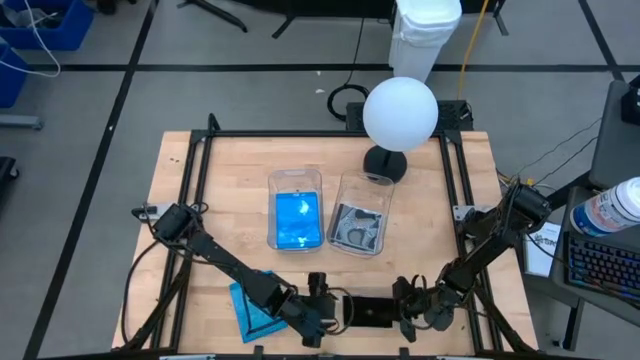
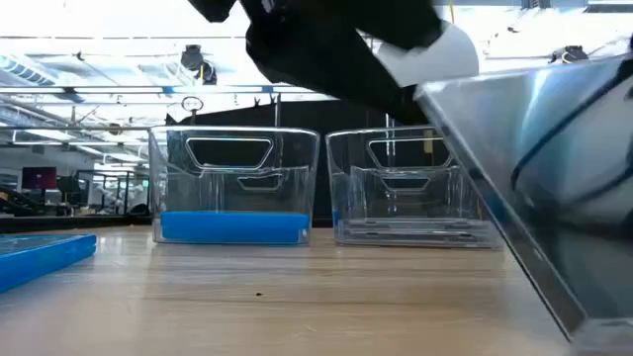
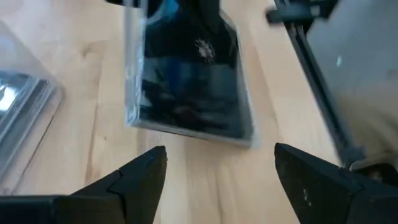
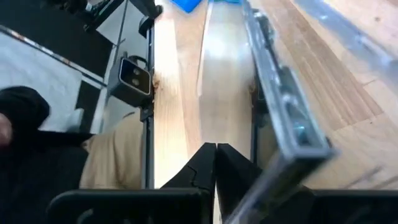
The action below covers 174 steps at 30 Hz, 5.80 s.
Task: Pick & place jewel cases by type
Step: Put the black cd case into the right transparent bin
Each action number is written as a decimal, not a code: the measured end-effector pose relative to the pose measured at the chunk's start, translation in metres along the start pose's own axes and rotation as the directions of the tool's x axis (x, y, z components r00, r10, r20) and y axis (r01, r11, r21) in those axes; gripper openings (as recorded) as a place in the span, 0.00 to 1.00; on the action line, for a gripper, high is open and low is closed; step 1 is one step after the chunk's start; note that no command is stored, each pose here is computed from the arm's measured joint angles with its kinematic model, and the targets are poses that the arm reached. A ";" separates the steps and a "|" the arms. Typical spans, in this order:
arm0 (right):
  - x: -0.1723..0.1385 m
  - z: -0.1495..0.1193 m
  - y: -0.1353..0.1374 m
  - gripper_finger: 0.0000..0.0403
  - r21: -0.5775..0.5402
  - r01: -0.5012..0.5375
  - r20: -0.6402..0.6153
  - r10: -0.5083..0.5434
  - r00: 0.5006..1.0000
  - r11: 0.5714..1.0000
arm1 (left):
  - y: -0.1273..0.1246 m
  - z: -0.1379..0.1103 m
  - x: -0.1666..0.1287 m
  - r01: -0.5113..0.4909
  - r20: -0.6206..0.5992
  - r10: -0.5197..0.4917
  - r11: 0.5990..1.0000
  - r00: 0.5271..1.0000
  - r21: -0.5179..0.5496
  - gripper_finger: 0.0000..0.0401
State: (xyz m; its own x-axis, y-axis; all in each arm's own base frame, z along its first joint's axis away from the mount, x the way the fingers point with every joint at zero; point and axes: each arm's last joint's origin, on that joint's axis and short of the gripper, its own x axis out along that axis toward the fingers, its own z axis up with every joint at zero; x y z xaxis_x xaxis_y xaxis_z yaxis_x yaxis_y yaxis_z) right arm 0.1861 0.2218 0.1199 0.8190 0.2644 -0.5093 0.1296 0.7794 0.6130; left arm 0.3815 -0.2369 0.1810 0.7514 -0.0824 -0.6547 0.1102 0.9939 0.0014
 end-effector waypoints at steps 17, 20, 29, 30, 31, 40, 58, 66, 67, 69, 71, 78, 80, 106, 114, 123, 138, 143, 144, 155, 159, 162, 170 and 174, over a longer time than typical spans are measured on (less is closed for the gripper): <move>-0.008 -0.012 0.006 0.05 -0.310 -0.020 0.004 0.022 1.000 0.951 | 0.028 0.028 0.013 0.103 0.178 -0.044 0.935 0.983 -0.338 0.80; -0.008 -0.012 0.006 0.05 -0.346 -0.018 0.005 0.021 1.000 0.938 | 0.031 0.024 0.019 0.135 0.151 -0.088 0.931 0.985 -0.339 0.80; -0.006 -0.008 0.004 0.05 -0.402 0.026 0.056 -0.004 0.998 0.915 | 0.030 0.017 0.030 0.155 0.126 -0.119 0.933 0.985 -0.324 0.80; -0.006 -0.008 0.004 0.05 -0.403 0.027 0.056 -0.004 0.998 0.915 | 0.031 0.017 0.029 0.152 0.131 -0.116 0.936 0.985 -0.318 0.80; -0.006 -0.008 0.004 0.05 -0.403 0.027 0.056 -0.005 0.998 0.915 | 0.031 0.018 0.029 0.144 0.136 -0.106 0.939 0.985 -0.311 0.80; -0.006 -0.008 0.004 0.05 -0.403 0.024 0.053 -0.003 0.999 0.915 | 0.030 0.019 0.029 0.141 0.151 -0.103 0.953 0.983 -0.269 0.67; -0.006 -0.008 0.003 0.50 -0.487 0.068 0.084 -0.031 0.996 0.871 | 0.030 0.020 0.029 0.141 0.154 -0.104 0.957 0.983 -0.254 0.37; -0.007 -0.007 0.002 0.68 -0.534 0.119 0.134 -0.055 0.989 0.837 | 0.030 0.020 0.029 0.140 0.155 -0.104 0.961 0.982 -0.240 0.37; -0.008 -0.008 0.002 0.70 -0.542 0.128 0.142 -0.060 0.988 0.830 | 0.030 0.020 0.029 0.140 0.156 -0.104 0.961 0.982 -0.240 0.37; -0.008 -0.008 0.001 0.71 -0.556 0.149 0.159 -0.072 0.985 0.818 | 0.030 0.020 0.028 0.143 0.157 -0.108 0.961 0.982 -0.238 0.37; -0.008 -0.008 0.001 0.71 -0.569 0.156 0.160 -0.077 0.984 0.807 | 0.030 0.020 0.028 0.161 0.155 -0.127 0.959 0.980 -0.235 0.37; -0.008 -0.007 0.000 0.71 -0.608 0.204 0.202 -0.099 0.974 0.767 | 0.028 0.023 0.028 0.211 0.179 -0.172 0.950 0.969 -0.228 0.37; -0.008 -0.007 -0.001 0.71 -0.611 0.208 0.203 -0.104 0.974 0.764 | 0.028 0.023 0.028 0.211 0.181 -0.172 0.951 0.968 -0.227 0.37; 0.010 -0.023 -0.014 0.61 -0.599 0.301 0.288 -0.151 0.946 0.742 | 0.029 0.022 0.034 0.175 0.214 -0.138 0.971 0.967 -0.162 0.37; 0.001 -0.030 -0.007 0.62 -0.636 0.369 0.386 -0.135 0.913 0.677 | 0.025 0.020 0.033 0.174 0.197 -0.143 0.973 0.970 -0.149 0.37; -0.005 -0.035 -0.004 0.62 -0.622 0.417 0.444 -0.140 0.885 0.663 | 0.025 0.016 0.035 0.173 0.174 -0.147 0.974 0.974 -0.146 0.37; -0.011 -0.037 -0.003 0.63 -0.581 0.507 0.542 -0.163 0.825 0.636 | 0.025 0.017 0.035 0.162 0.175 -0.144 0.982 0.974 -0.098 0.37; -0.014 -0.038 -0.001 0.63 -0.596 0.554 0.581 -0.164 0.797 0.582 | 0.025 0.016 0.035 0.162 0.174 -0.143 0.982 0.974 -0.098 0.37; -0.015 -0.038 0.000 0.63 -0.597 0.562 0.590 -0.162 0.791 0.573 | 0.025 0.016 0.035 0.162 0.173 -0.143 0.982 0.974 -0.098 0.37; -0.026 -0.040 0.015 0.63 -0.602 0.647 0.670 -0.144 0.728 0.468 | 0.024 0.017 0.034 0.195 0.168 -0.178 0.976 0.970 -0.092 0.37; -0.027 -0.041 0.015 0.63 -0.602 0.648 0.671 -0.143 0.727 0.467 | 0.023 0.017 0.034 0.204 0.165 -0.191 0.977 0.968 -0.068 0.37; -0.026 -0.040 0.014 0.63 -0.598 0.648 0.671 -0.147 0.727 0.472 | 0.025 0.017 0.034 0.202 0.165 -0.189 0.977 0.968 -0.066 0.37; -0.019 -0.033 0.012 0.62 -0.577 0.630 0.661 -0.157 0.734 0.519 | 0.038 0.020 0.038 0.230 0.157 -0.218 0.971 0.963 -0.059 0.37; -0.013 -0.027 0.010 0.62 -0.560 0.591 0.637 -0.154 0.755 0.581 | 0.040 0.021 0.038 0.285 0.146 -0.274 0.957 0.951 -0.056 0.37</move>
State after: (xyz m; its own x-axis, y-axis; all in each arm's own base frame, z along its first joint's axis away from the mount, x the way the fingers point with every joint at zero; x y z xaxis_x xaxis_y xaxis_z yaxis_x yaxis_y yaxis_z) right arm 0.1612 0.2413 0.1163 0.9546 -0.2825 -0.0945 0.2463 0.9269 -0.2832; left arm 0.4284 -0.2016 0.1721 0.7788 -0.3616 -0.5125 0.2829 0.9318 -0.2276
